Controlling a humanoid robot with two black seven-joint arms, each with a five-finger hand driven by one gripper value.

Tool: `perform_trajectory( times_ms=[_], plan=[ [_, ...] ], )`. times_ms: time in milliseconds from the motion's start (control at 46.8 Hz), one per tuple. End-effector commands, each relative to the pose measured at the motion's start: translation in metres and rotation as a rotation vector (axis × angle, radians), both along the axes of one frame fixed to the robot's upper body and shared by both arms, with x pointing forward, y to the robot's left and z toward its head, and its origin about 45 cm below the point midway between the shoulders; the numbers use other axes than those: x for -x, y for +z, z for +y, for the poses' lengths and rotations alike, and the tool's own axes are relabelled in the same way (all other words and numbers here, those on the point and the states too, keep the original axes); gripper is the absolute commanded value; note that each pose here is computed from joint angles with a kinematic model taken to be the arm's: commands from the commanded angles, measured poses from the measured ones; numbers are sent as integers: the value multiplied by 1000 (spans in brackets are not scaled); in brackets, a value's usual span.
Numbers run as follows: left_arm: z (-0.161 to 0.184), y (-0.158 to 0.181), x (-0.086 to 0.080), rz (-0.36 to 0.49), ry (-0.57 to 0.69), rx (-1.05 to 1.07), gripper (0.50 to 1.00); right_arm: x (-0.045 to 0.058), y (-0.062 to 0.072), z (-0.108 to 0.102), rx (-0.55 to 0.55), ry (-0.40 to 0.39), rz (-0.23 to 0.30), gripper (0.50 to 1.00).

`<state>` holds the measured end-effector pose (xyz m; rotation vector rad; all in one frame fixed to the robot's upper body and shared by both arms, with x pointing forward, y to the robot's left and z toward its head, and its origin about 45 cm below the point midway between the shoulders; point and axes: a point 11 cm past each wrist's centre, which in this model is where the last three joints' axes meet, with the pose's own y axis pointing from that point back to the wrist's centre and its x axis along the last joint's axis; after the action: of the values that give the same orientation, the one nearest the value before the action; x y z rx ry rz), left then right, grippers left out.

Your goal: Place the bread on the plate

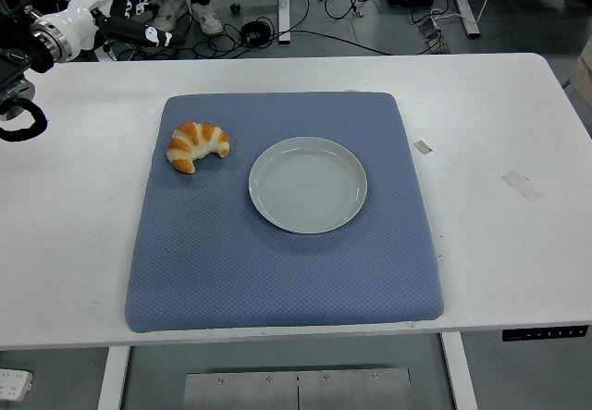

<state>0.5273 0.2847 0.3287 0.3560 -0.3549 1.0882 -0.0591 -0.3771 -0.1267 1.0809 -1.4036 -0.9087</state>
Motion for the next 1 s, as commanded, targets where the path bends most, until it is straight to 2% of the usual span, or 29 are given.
perform_trajectory(
  times_ms=[0, 427, 983],
  plan=[
    [-4, -3, 1, 4, -21, -44, 966, 0, 0, 0, 0, -1, 0, 1000],
    [-22, -22, 6, 15, -134, -269, 966, 0, 0, 0, 0, 1, 0, 1000],
    [-37, -63, 19, 90, -240, -453, 965, -1, 0, 0, 0, 1, -1, 1000]
  ],
)
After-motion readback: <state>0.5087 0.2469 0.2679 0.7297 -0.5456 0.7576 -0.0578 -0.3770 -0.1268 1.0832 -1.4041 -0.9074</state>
